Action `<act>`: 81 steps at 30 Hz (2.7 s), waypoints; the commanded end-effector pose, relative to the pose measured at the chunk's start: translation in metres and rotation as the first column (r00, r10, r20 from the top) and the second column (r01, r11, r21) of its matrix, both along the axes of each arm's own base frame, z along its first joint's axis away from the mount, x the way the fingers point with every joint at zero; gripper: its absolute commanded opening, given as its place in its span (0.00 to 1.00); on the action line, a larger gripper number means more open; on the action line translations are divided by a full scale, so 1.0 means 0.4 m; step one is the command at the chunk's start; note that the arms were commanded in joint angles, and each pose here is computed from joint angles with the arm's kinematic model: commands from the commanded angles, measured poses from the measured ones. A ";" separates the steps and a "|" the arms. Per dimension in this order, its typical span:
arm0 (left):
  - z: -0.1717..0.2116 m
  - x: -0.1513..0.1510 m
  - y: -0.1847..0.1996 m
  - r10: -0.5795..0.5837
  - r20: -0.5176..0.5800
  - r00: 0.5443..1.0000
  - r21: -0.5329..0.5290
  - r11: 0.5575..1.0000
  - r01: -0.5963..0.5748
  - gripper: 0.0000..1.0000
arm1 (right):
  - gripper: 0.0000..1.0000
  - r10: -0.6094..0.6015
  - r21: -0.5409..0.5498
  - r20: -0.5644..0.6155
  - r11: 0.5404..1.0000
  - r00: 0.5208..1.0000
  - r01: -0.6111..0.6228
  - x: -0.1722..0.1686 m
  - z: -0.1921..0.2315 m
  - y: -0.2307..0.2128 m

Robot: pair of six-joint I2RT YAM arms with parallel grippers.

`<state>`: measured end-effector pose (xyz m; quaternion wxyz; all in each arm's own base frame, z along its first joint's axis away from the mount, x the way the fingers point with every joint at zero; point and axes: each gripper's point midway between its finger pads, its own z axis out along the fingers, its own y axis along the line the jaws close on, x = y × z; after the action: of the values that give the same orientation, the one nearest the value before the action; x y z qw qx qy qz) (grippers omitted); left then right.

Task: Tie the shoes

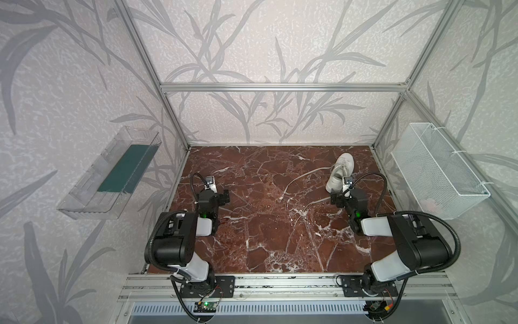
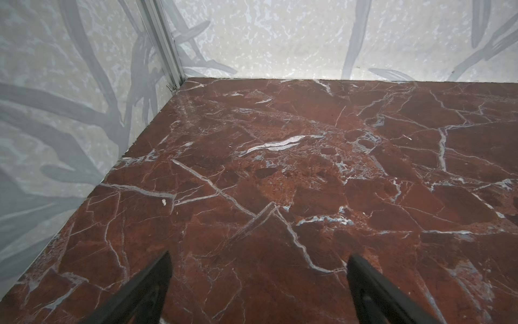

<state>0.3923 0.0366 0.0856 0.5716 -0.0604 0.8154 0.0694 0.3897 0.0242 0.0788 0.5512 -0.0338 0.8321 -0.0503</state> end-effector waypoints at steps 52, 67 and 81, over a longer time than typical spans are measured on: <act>0.174 0.039 -0.311 -0.206 -0.131 0.970 -0.348 0.925 0.150 0.92 | 0.99 -0.014 0.171 -0.442 0.980 0.897 0.099 -0.011 0.297 0.073; 0.146 0.029 -0.469 -0.366 -0.156 0.917 -0.334 0.894 0.300 0.92 | 0.66 -0.043 0.097 -0.598 0.987 0.801 0.126 0.141 0.192 0.090; 0.143 0.032 -0.466 -0.364 -0.184 0.913 -0.311 0.903 0.297 0.92 | 0.52 -0.081 0.080 -0.727 0.976 0.682 0.202 0.195 0.089 0.076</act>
<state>0.3997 -0.1495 0.1355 0.4559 0.0116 0.8782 -0.1437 0.4746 0.0579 0.1179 0.2016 0.0396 0.9786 -0.0130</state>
